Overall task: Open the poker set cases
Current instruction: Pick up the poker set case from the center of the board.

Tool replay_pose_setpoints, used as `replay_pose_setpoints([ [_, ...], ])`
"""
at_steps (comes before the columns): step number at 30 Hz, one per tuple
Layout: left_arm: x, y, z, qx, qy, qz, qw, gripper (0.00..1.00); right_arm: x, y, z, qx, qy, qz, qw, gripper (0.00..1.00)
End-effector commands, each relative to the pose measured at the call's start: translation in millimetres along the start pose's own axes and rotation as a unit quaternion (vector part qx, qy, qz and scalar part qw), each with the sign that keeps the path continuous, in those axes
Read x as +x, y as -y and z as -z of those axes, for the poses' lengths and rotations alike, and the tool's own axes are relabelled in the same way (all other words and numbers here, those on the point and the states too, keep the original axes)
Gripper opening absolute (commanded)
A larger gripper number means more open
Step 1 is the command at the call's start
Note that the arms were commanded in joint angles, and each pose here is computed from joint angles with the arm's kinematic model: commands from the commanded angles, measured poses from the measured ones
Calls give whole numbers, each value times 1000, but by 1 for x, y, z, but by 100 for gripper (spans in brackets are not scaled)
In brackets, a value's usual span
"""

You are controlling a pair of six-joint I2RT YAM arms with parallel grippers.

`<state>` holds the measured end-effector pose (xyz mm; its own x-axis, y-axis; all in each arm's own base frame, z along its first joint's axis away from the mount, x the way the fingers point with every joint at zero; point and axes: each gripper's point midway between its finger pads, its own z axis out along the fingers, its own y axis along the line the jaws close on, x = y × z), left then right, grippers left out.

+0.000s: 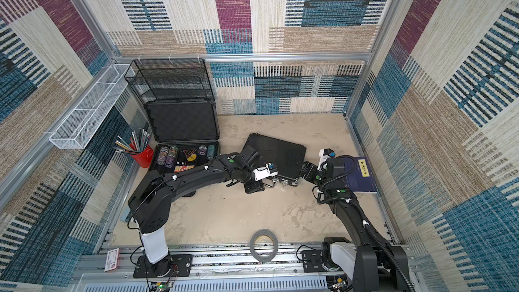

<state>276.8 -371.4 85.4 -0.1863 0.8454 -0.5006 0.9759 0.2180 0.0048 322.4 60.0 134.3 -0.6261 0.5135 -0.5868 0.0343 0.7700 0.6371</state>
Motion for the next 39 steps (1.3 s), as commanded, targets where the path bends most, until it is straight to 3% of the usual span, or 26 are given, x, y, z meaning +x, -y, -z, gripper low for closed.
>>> replay_pose_setpoints([
  [1, 0, 3, -9, 18, -10, -33, 999, 45, -12, -12, 3, -37, 21, -4, 999, 78],
  [9, 17, -12, -37, 15, -79, -74, 994, 45, -21, -15, 7, -47, 28, 1, 998, 78],
  [20, 27, -31, -60, 2, -120, -90, 989, 44, -21, -11, 7, -52, 31, -7, 998, 77],
  [23, 32, -24, -61, 16, -125, -87, 988, 36, -20, -10, 7, -55, 29, -11, 998, 77],
  [27, 39, -13, -60, 38, -123, -76, 989, 16, -16, -8, 5, -55, 22, -12, 998, 76],
  [32, 27, -2, -46, 62, -107, -65, 990, 0, -11, -5, 5, -52, 14, -14, 998, 76],
  [39, -15, -1, -18, 77, -59, -55, 994, 0, 5, 3, 8, -37, -6, -10, 999, 75],
])
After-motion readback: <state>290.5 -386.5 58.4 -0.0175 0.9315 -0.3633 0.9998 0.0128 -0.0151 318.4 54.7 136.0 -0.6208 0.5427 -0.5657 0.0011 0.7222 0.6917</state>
